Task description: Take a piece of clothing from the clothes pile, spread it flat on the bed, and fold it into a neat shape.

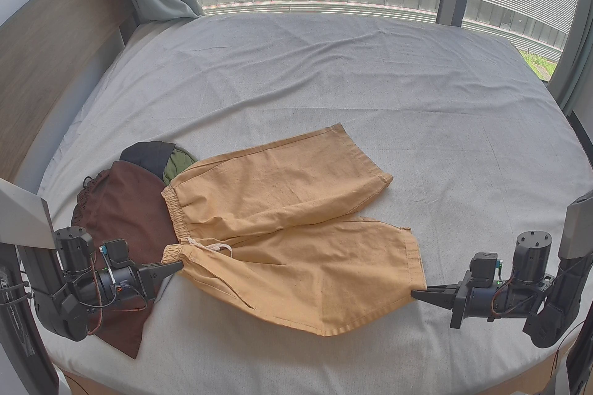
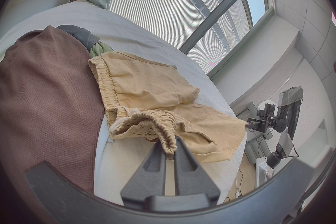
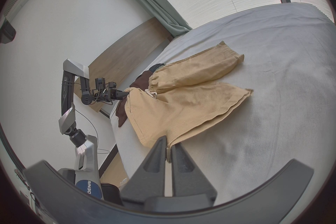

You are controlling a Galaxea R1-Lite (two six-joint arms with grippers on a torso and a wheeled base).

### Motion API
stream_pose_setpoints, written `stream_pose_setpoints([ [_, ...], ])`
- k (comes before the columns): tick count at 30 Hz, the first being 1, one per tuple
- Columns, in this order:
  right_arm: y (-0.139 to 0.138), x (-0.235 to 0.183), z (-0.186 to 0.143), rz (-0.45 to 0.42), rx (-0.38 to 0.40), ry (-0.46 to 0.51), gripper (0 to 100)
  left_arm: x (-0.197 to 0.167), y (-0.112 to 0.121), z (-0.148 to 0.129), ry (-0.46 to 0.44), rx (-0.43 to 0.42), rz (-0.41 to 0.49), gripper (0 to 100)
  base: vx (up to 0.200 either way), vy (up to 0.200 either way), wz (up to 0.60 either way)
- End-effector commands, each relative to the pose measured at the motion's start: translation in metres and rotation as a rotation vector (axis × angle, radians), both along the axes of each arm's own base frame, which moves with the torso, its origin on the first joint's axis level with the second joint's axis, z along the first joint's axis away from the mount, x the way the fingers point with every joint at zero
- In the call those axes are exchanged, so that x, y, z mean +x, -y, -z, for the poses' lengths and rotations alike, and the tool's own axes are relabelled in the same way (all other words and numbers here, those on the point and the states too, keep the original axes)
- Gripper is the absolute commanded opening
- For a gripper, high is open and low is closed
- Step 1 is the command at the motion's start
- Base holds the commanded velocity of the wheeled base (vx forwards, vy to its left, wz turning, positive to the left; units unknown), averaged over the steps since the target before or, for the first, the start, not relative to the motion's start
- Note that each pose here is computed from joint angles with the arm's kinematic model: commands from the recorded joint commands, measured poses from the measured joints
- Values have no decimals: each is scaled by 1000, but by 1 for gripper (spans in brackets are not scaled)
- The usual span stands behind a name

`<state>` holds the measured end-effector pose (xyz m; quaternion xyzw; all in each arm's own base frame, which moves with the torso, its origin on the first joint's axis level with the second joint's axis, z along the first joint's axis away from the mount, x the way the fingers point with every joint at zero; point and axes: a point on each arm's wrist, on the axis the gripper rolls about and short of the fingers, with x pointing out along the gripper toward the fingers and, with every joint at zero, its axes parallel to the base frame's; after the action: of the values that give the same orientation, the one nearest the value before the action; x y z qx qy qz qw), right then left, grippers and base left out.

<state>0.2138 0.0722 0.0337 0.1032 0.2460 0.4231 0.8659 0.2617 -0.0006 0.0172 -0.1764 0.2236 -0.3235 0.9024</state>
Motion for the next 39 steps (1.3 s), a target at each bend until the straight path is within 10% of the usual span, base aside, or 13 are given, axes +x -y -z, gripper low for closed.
stream_pose_setpoints([
  [1,0,-3,-10,-2,11,40,0,2,-1,-1,11,0,-2,0,0,0,0],
  [39,-1,-35,-36,-53,19,65,0,9,-9,-4,37,1,-32,0,0,0,0],
])
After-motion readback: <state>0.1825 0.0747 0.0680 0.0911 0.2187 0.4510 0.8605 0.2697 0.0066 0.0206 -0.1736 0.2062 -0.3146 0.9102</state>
